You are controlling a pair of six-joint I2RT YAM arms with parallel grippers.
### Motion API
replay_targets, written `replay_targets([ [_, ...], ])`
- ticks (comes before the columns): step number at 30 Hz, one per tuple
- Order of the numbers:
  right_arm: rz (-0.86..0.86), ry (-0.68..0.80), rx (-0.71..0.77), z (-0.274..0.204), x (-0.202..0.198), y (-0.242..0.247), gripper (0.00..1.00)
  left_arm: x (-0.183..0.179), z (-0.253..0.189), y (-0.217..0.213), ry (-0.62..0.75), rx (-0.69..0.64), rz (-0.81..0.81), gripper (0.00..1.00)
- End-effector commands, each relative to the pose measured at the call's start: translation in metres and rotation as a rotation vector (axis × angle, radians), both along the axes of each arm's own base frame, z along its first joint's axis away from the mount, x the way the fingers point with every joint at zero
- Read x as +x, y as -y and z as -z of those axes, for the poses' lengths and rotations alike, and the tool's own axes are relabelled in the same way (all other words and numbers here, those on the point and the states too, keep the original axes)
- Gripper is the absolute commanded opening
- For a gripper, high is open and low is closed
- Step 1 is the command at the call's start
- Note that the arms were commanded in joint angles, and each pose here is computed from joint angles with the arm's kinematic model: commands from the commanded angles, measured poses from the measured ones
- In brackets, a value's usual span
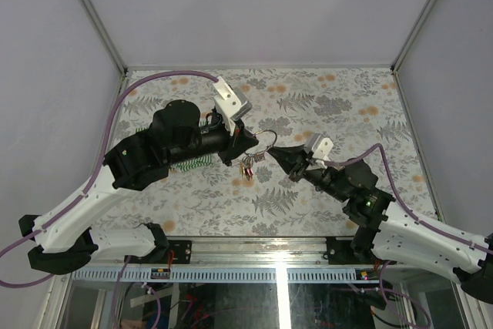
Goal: Put the keys on the keyring
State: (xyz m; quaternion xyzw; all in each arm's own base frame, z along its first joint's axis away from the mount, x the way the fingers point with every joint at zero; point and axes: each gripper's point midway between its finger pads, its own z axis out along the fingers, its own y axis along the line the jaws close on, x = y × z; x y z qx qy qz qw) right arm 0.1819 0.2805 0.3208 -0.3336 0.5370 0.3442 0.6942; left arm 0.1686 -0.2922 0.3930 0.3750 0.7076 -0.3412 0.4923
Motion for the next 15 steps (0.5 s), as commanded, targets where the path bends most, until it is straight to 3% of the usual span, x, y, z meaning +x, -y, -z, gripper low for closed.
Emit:
replay_targets([
  [1,0.046,0.085,0.063,-0.037,0.0,0.014,0.03,0.004,-0.029,0.003,0.074,-0.098,-0.005,0.0],
  [9,0.102,0.156,-0.073,-0.038,0.003,0.028,0.0,0.002,-0.023,0.001,0.064,-0.102,-0.004,0.0],
  [15,0.131,0.241,-0.231,-0.043,0.007,0.037,0.0,0.001,-0.015,0.003,0.05,-0.104,0.0,0.11],
])
